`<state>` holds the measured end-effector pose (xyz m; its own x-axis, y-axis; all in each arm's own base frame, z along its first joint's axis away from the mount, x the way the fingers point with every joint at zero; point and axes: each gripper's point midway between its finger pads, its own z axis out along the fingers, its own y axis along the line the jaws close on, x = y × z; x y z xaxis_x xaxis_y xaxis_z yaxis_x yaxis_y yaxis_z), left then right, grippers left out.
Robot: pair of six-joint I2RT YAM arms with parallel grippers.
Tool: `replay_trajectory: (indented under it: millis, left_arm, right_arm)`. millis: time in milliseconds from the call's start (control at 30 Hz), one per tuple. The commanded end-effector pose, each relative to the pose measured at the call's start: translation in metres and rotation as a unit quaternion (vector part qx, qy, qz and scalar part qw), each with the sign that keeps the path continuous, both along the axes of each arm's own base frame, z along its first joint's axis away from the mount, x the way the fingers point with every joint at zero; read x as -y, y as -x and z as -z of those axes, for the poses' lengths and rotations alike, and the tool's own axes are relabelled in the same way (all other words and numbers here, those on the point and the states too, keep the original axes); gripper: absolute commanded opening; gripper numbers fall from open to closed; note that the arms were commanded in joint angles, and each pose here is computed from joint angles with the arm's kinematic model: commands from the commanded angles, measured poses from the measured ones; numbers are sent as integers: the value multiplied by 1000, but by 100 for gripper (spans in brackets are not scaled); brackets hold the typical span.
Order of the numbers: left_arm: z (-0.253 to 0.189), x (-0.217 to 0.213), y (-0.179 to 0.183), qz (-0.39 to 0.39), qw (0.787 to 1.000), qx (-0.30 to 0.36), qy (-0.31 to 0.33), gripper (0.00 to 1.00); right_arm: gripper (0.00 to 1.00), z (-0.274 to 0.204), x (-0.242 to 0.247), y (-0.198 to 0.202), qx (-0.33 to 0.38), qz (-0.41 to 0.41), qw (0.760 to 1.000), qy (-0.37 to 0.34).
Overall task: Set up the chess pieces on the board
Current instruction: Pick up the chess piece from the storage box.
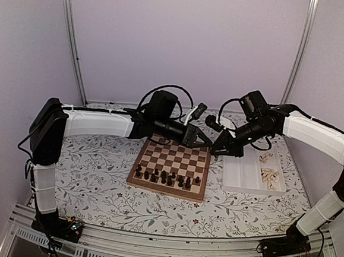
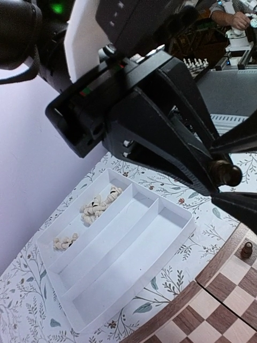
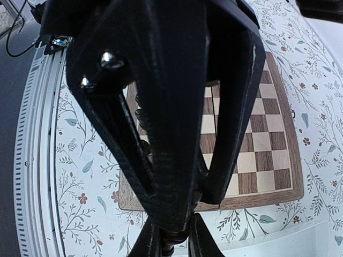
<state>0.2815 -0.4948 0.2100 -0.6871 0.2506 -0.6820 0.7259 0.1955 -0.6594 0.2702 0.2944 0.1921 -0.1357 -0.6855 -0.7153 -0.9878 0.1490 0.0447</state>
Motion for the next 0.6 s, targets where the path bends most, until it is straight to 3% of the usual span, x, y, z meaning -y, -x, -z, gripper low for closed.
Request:
replay_trajectory:
  millis: [0,133,300,567]
  left_arm:
    - [-6,9,9,22,1000,-1,10,23]
    - [-10,9,11,26,999,0,20,11]
    - [-25,4,8,12,999,19,44,4]
    - [-37,-3,5,-3,997,30,66,0]
  right_arm:
    - [14,-12,-6,-6,15,5,1000,-10]
    - [21,-12,-6,-7,13,6,1000,-11]
    - [36,-1,-1,-4,1,17,1000,3]
    - [40,5,17,-6,-2,46,999,6]
